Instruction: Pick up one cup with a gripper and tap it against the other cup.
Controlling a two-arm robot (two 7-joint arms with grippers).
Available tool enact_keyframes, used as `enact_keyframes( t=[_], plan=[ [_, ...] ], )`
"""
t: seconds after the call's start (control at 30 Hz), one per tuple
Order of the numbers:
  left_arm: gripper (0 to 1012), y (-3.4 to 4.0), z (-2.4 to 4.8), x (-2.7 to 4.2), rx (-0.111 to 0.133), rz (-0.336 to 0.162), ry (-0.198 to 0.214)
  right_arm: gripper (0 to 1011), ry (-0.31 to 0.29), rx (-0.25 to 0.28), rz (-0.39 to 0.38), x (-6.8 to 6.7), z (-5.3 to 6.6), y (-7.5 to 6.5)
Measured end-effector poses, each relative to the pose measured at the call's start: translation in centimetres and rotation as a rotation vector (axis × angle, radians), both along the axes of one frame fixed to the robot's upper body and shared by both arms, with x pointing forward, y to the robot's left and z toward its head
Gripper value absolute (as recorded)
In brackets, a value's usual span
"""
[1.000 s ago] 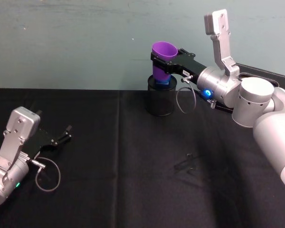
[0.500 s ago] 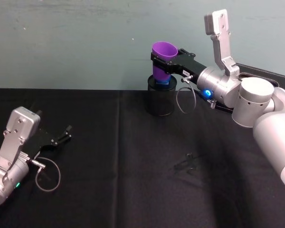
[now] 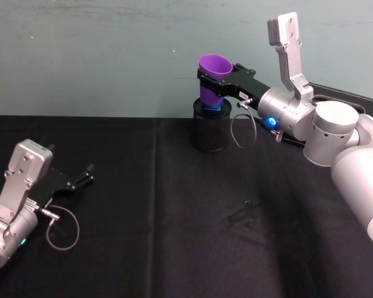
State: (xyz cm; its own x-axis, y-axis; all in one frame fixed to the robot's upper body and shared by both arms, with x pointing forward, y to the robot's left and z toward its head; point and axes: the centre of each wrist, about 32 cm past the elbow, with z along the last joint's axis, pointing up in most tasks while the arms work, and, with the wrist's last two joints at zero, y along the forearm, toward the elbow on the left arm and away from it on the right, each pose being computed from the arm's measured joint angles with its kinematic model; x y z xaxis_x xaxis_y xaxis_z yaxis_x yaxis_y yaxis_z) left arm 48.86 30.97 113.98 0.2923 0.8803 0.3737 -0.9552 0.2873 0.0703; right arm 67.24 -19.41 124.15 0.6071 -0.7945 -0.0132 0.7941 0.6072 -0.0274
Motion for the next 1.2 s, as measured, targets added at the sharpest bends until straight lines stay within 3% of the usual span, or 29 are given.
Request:
enact_keyframes(
  t=[1.2],
  plan=[
    [1011,0.0,0.0,0.0,0.0,0.0,0.0,726,0.0,0.0,0.0,0.0,0.0,0.0]
  ],
)
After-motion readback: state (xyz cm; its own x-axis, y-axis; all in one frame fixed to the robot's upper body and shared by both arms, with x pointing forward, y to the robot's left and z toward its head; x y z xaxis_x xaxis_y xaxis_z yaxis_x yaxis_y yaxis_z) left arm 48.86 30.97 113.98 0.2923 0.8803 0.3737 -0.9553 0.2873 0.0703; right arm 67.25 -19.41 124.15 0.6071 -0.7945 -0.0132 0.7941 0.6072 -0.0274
